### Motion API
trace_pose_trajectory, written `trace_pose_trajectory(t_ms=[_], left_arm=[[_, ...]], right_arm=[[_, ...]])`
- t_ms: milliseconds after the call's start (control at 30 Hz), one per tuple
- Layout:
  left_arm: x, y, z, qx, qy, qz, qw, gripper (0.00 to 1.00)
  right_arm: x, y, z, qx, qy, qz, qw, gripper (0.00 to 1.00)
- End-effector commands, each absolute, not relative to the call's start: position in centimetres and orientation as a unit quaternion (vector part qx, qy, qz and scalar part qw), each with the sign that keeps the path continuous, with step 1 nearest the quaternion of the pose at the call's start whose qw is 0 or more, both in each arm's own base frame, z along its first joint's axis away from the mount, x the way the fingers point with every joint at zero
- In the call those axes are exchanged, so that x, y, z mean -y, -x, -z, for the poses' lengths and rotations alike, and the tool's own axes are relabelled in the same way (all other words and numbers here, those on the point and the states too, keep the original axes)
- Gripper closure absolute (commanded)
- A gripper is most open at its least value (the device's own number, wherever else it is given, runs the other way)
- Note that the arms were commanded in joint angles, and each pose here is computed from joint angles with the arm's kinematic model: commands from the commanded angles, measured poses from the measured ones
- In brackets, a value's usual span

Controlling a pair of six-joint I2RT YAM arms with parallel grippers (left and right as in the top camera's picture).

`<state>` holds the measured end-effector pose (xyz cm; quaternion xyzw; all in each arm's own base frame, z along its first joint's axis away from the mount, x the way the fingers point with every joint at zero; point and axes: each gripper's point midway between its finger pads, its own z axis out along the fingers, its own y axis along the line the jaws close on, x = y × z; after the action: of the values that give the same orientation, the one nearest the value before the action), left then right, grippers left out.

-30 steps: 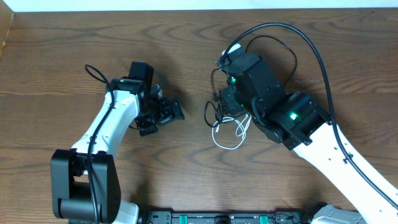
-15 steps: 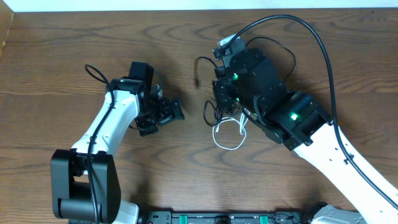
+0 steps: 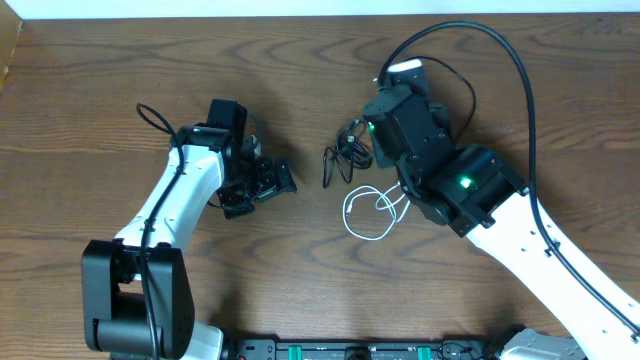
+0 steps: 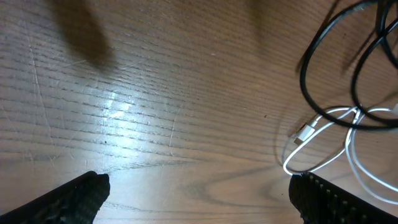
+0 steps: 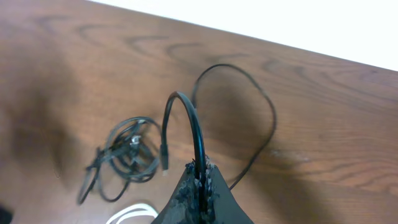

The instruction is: Untangle cables

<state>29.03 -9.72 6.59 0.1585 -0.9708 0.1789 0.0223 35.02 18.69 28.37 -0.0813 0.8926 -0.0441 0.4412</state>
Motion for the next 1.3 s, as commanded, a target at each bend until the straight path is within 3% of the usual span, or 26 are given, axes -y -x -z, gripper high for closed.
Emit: trace_pose_trajectory(t_ms=[0,167,267,533,733,900,1100,1267], left_arm=[[9.5,-28.9,-6.4,0.971,-0.161,-0.173,0.024,0.02],[9.5,-28.9,-6.4,0.971,-0.161,-0.173,0.024,0.02],[9.5,-28.9,-6.4,0.971,-0.161,-0.173,0.024,0.02],[9.5,-28.9,-6.4,0.971,-0.161,-0.173,0.024,0.02],[9.5,-28.9,-6.4,0.971,-0.161,-0.173,0.024,0.02],[9.5,-28.9,-6.4,0.971,-0.161,-0.173,0.024,0.02],[9.5,-28.9,-6.4,0.971,-0.161,-0.173,0.024,0.02],[9.5,-28.9,-6.4,0.971,-0.161,-0.173,0.024,0.02]], right_arm=[[-17.8,-35.5,-30.1,-0.879,0.036,0.053,0.472,0.99],[-20.8,-34.5,-32.3,-0.867,0.056,-0.034,0.493,0.99],[-19.5,-34.4,-35.6,-0.84,0.021,-0.037,0.541,0.99],[-8.1,-33.1,-42.6,-0.727,-0.189,0.16,0.64,0.99],[-5.9,-33.2,-40.8,-0.746,-0.174,0.216,0.605,0.99],[-10.1,-34.4,-37.5,-0.815,-0.083,0.109,0.563,0.99],[-22.2,-32.2,-35.2,-0.858,0.098,-0.196,0.465,0.99],[-23.9,-32.3,-37.1,-0.834,0.112,-0.242,0.483,0.99]])
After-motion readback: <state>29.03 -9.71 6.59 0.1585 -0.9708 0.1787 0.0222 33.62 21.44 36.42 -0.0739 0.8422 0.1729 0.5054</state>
